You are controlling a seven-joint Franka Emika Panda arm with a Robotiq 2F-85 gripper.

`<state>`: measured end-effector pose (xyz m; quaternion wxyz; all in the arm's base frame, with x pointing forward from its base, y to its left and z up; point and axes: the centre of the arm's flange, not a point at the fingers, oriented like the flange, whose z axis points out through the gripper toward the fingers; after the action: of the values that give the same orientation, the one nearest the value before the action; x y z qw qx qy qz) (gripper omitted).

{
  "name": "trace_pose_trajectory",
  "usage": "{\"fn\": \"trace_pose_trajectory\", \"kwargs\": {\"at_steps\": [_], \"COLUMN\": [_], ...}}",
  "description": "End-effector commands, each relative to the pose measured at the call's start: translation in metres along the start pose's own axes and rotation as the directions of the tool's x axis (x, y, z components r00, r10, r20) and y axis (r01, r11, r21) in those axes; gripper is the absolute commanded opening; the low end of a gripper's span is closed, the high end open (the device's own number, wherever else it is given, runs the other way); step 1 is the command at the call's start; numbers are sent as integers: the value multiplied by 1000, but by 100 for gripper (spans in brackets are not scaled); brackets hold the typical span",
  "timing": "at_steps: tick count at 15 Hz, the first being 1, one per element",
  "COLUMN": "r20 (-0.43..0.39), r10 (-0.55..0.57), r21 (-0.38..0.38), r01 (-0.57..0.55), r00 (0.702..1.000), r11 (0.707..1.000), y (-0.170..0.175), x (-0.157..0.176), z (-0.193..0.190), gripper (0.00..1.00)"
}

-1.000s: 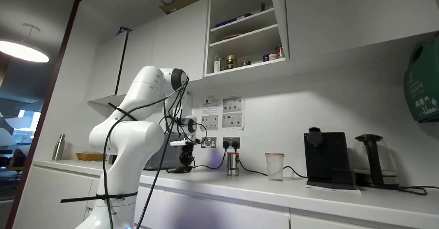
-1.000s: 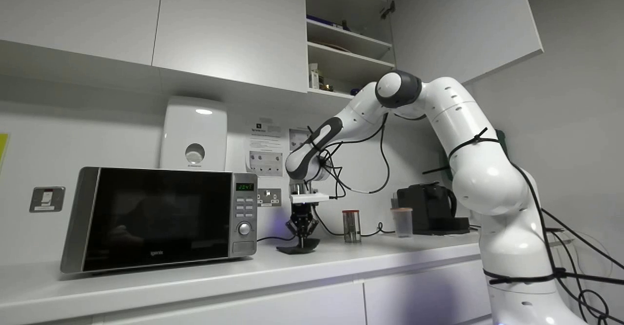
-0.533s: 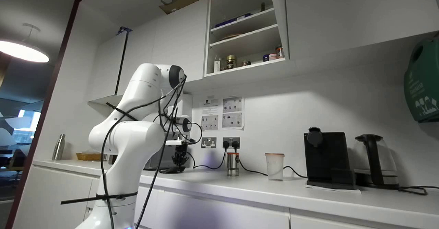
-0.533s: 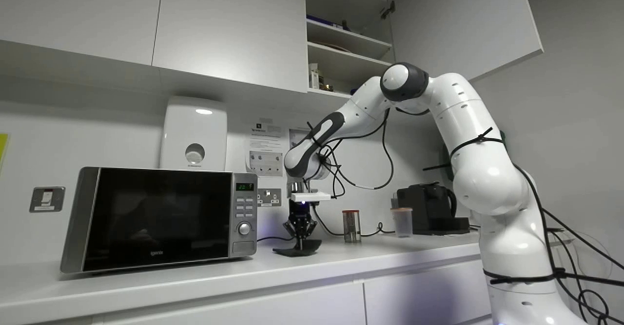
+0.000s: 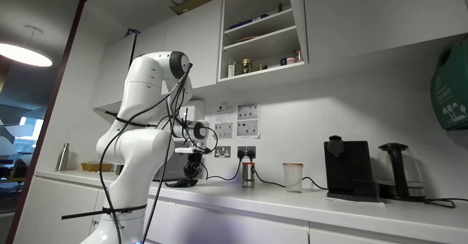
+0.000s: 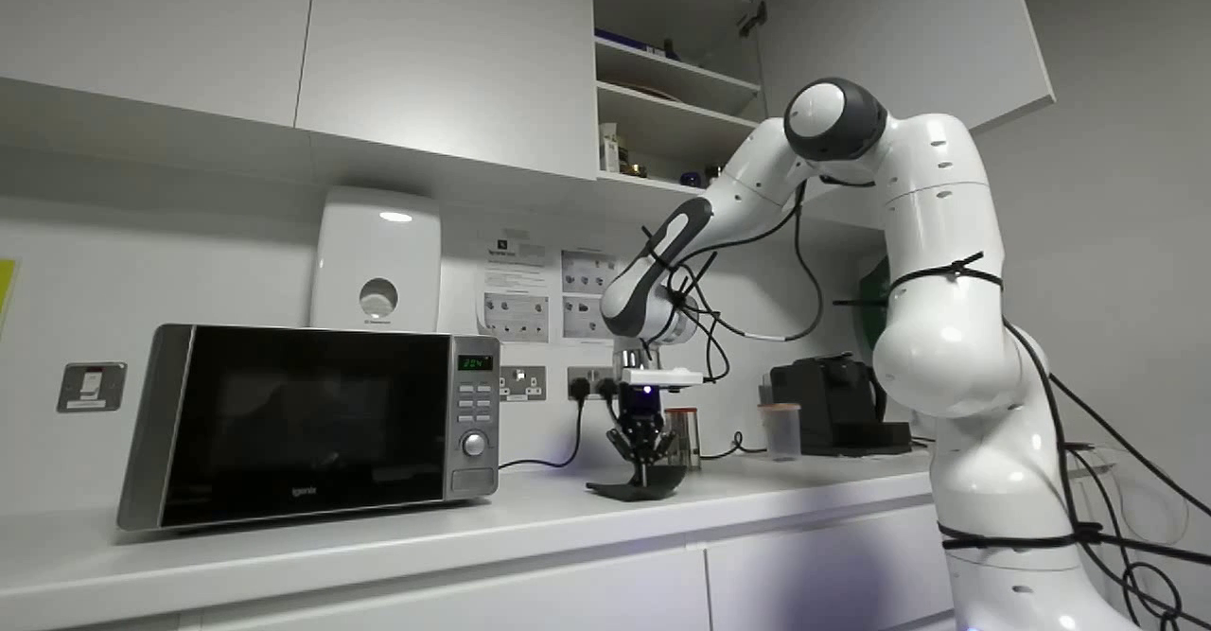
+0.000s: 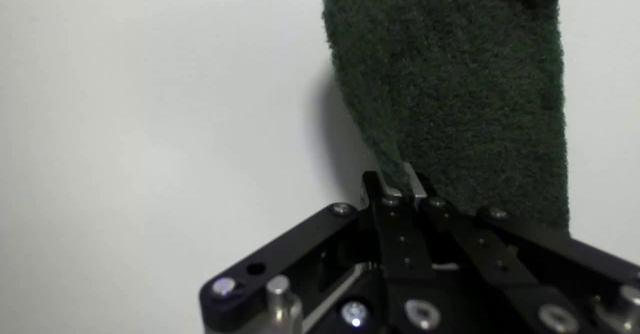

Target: Wipe the countertop with the cloth

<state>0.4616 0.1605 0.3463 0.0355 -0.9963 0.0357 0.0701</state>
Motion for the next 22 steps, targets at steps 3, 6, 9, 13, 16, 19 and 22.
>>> {"fn": "trace_pose_trajectory", "kwargs": {"at_steps": [3, 6, 9, 13, 16, 19, 22], "r20": [-17, -3, -4, 18, 33, 46, 56], "r10": [225, 374, 472, 531, 519, 478, 413], "r21": [33, 65, 109, 192, 244, 249, 185], "r01": [-225, -373, -468, -524, -511, -474, -416], "r00": [974, 928, 882, 847, 854, 877, 909], "r11": [974, 926, 877, 830, 824, 845, 890], "y": [136, 207, 258, 283, 263, 226, 184], "x": [-40, -43, -36, -19, -8, 7, 23], "z": [5, 2, -7, -20, -23, -21, -15], "gripper": [1, 1, 1, 1, 1, 1, 1]}}
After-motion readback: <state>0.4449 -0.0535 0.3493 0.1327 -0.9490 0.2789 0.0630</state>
